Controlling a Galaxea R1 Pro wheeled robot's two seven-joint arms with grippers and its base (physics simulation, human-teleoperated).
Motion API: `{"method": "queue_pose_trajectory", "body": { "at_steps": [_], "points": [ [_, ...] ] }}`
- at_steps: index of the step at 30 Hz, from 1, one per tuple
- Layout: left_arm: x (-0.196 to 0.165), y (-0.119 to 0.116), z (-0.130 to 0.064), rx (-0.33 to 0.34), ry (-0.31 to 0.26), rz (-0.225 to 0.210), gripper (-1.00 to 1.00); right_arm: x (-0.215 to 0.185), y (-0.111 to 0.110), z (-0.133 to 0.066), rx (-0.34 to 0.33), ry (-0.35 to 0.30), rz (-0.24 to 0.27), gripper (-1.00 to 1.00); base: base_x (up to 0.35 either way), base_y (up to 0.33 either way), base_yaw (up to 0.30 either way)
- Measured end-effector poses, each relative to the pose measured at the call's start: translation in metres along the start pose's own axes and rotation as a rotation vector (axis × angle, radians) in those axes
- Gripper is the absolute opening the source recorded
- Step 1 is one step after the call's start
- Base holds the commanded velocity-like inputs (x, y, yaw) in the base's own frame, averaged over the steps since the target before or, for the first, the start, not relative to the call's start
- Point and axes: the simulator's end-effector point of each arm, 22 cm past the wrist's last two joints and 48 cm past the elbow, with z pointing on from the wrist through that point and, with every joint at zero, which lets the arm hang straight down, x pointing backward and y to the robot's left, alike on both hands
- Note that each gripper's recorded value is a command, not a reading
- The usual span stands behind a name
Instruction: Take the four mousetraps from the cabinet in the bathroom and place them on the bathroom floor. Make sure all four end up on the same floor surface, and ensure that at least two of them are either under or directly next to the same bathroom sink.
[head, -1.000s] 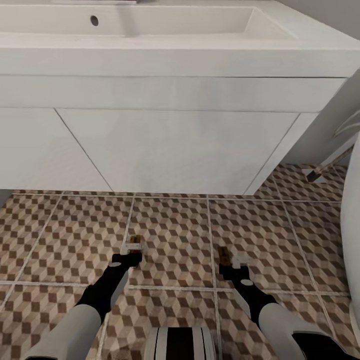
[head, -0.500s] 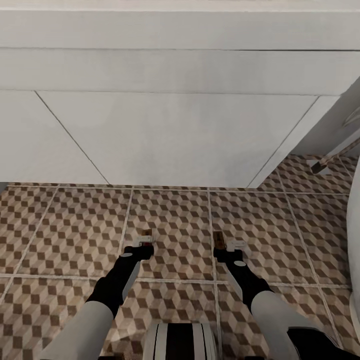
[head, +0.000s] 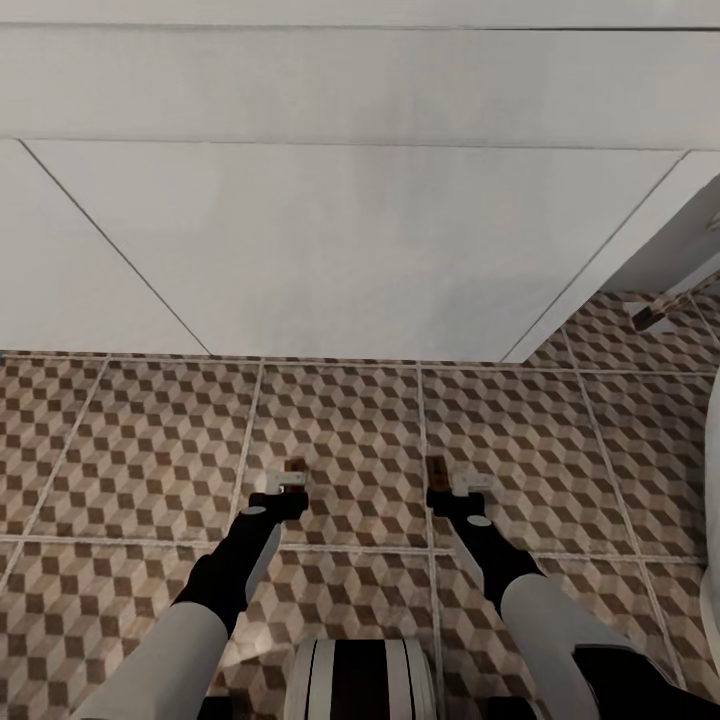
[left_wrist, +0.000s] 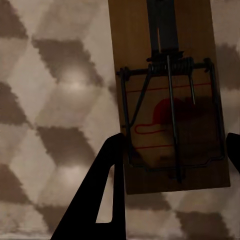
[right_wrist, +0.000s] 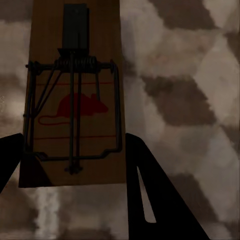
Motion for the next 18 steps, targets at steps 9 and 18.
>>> {"method": "queue_pose_trajectory", "body": {
  "at_steps": [9, 18],
  "points": [
    [-0.008, 0.002, -0.001, -0.004, -0.022, -0.006, -1.00, -0.006, 0.004, 0.000, -0.005, -0.014, -0.008, -1.00, 0.000, 0.000, 0.000],
    [0.010, 0.002, 0.010, -0.004, 0.009, -0.006, -1.00, 0.014, 0.005, 0.009, -0.006, 0.017, -0.011, -1.00, 0.000, 0.000, 0.000]
  ]
}}
